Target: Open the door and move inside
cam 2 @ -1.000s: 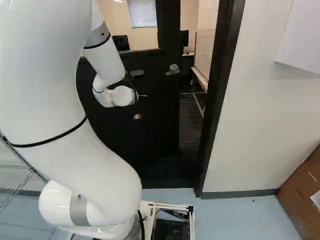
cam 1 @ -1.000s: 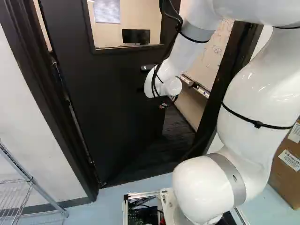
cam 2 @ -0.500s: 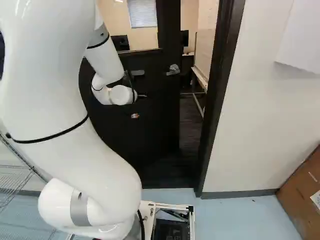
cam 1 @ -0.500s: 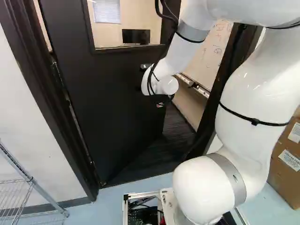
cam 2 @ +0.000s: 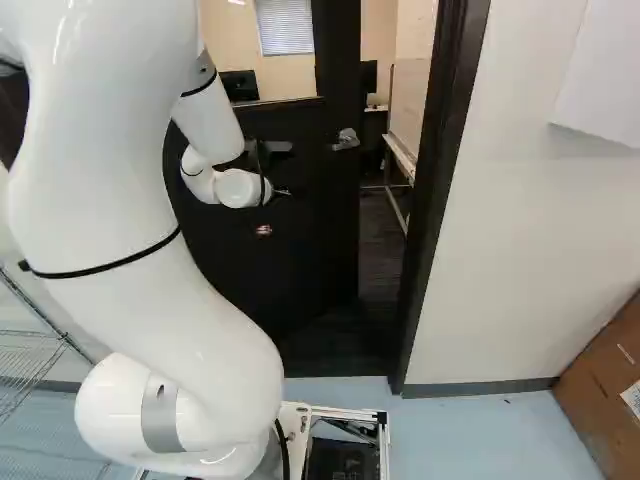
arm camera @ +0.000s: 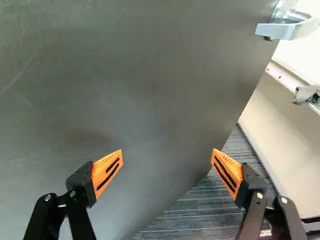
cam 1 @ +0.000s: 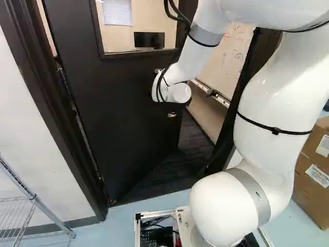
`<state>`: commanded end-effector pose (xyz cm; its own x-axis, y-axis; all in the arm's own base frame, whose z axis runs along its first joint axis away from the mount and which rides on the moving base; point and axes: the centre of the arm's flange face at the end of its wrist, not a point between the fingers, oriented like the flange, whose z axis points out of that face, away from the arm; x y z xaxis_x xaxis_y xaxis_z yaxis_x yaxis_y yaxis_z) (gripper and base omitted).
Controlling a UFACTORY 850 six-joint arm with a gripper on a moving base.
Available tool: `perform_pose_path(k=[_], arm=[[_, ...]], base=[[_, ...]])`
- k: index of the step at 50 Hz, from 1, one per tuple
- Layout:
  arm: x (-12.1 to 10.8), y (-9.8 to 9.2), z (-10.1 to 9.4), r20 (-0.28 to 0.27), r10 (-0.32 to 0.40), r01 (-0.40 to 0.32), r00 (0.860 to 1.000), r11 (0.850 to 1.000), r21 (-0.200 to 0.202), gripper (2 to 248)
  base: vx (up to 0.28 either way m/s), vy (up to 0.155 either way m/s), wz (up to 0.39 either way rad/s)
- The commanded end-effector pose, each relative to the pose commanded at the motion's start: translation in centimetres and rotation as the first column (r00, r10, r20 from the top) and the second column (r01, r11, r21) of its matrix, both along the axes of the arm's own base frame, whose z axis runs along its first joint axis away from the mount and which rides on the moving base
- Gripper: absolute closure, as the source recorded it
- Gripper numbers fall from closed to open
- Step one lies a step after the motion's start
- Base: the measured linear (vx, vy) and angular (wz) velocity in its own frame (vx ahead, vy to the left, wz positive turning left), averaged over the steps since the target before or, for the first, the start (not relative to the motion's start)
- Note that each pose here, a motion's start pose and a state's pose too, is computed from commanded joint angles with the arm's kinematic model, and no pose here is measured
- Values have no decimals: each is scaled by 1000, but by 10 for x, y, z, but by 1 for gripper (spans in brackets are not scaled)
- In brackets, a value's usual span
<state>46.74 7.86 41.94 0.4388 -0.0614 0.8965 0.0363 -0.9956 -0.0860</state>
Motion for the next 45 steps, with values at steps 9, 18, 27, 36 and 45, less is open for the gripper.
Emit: perform_pose_path(k=[9,18,27,36,45], arm=[[4,3,0,-4,-35,35,999,999,26,3],[7,7,-1,-8,-57,57,998,997,45,3],[11,13,-1,-8,-51,52,999,997,48,3],[14,18,-1,-6,-42,42,999,998,48,3],[18,24,-1,-5,-32,32,999,998,49,3]], base=[[0,0,0],[0,0,0],[0,0,0],[0,0,0],[0,0,0]])
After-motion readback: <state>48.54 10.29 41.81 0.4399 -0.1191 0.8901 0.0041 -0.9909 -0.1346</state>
